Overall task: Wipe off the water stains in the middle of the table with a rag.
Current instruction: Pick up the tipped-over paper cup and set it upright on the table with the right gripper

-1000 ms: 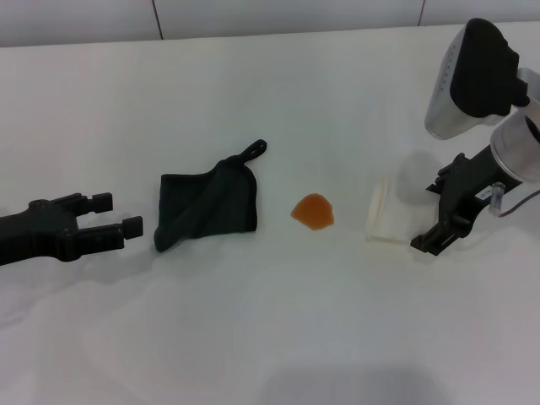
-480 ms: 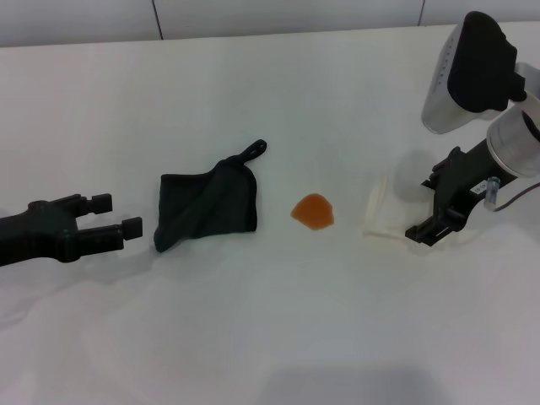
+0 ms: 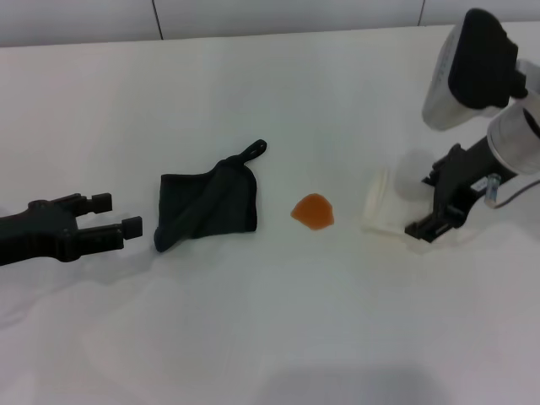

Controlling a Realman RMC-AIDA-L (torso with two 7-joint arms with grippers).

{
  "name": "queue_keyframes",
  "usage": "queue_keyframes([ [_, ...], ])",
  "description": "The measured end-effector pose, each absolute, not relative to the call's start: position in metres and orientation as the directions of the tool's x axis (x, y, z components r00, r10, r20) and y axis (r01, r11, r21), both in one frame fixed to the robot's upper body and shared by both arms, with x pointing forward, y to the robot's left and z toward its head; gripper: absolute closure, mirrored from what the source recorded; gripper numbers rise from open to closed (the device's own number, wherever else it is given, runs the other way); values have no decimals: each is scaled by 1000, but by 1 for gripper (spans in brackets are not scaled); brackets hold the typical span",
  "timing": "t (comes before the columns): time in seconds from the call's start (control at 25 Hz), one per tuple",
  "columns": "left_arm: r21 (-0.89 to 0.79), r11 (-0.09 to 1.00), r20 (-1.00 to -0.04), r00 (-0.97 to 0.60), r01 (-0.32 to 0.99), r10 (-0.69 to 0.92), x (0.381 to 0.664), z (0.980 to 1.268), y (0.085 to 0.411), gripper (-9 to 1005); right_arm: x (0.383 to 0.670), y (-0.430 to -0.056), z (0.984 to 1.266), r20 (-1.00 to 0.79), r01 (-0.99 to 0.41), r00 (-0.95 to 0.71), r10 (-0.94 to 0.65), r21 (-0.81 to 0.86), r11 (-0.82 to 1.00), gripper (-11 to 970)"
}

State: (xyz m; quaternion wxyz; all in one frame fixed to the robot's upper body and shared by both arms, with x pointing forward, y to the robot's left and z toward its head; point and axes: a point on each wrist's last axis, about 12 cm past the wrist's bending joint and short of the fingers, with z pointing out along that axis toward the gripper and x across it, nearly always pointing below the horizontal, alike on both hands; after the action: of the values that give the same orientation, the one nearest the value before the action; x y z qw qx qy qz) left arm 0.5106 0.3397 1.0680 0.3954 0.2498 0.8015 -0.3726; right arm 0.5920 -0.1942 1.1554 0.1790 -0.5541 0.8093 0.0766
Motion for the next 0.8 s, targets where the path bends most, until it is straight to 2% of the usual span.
queue_keyframes([
  [0.24,-400,603,-818,-566,690,105,509,1067,342,183,592,-198,1176,-450,-911,-310,-838,-112,397,236],
  [0.44,-394,607,-820,-562,691,107,512,1068,341,185,590,-210,1186,-586,-887,-315,-746,-98,451,236],
  [0.8,-391,606,-822,-559,693,108,513,1069,341,188,572,-234,1163,-803,-886,-208,-558,-88,456,236],
])
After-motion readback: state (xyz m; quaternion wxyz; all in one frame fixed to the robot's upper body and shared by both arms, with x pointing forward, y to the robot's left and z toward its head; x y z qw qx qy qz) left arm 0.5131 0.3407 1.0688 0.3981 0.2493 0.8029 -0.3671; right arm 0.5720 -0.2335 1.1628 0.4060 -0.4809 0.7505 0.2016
